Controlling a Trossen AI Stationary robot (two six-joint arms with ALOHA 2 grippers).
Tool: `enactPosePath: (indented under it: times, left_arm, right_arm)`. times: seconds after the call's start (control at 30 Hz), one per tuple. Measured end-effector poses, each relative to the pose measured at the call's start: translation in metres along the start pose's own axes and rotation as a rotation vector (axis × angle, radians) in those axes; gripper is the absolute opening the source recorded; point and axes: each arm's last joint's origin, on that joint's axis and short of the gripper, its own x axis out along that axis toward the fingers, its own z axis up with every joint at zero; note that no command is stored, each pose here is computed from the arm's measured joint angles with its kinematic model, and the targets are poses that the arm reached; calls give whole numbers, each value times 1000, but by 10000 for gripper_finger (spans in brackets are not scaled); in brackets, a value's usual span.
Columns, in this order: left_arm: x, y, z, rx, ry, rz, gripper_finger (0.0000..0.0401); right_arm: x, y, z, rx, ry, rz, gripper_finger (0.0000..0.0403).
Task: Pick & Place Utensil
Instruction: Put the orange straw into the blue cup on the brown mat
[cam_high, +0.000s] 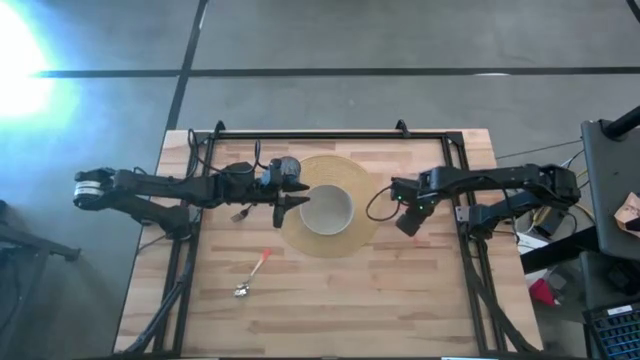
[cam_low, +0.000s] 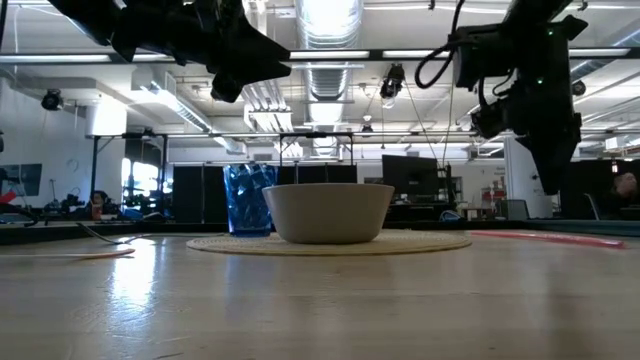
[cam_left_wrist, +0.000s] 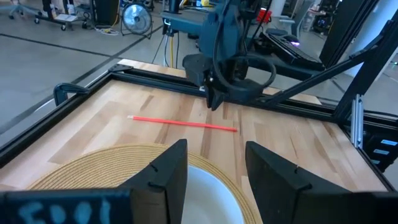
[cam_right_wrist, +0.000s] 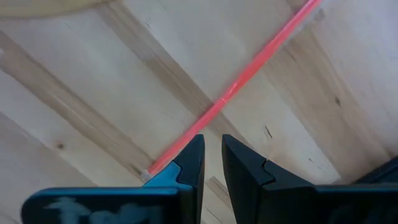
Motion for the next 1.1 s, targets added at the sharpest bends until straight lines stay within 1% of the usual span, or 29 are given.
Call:
enactPosePath:
  times: [0.1, 0.2, 0.4, 0.5, 0.63, 0.83, 1.1]
  left_arm:
    - [0, 0, 0, 0, 0, 0, 154]
    - [0, 0, 0, 0, -1, 0, 154]
    - [0, 0, 0, 0, 0, 1, 154]
    - [0, 0, 0, 1, 0, 1, 154]
    - [0, 0, 0, 1, 1, 1, 154]
    - [0, 0, 0, 1, 1, 0, 154]
    - [0, 0, 0, 1, 0, 0, 154]
  right_arm:
    - [5, -1, -1, 7, 21, -13, 53]
    - [8, -1, -2, 10, 36, -22, 65]
    - [12, 0, 0, 12, 42, -27, 116]
    - [16, 1, 2, 35, 29, -19, 141]
    - [26, 1, 2, 66, 18, -12, 161]
    - [40, -3, -5, 100, 34, -25, 171]
    - [49, -3, -4, 136, -8, 2, 163]
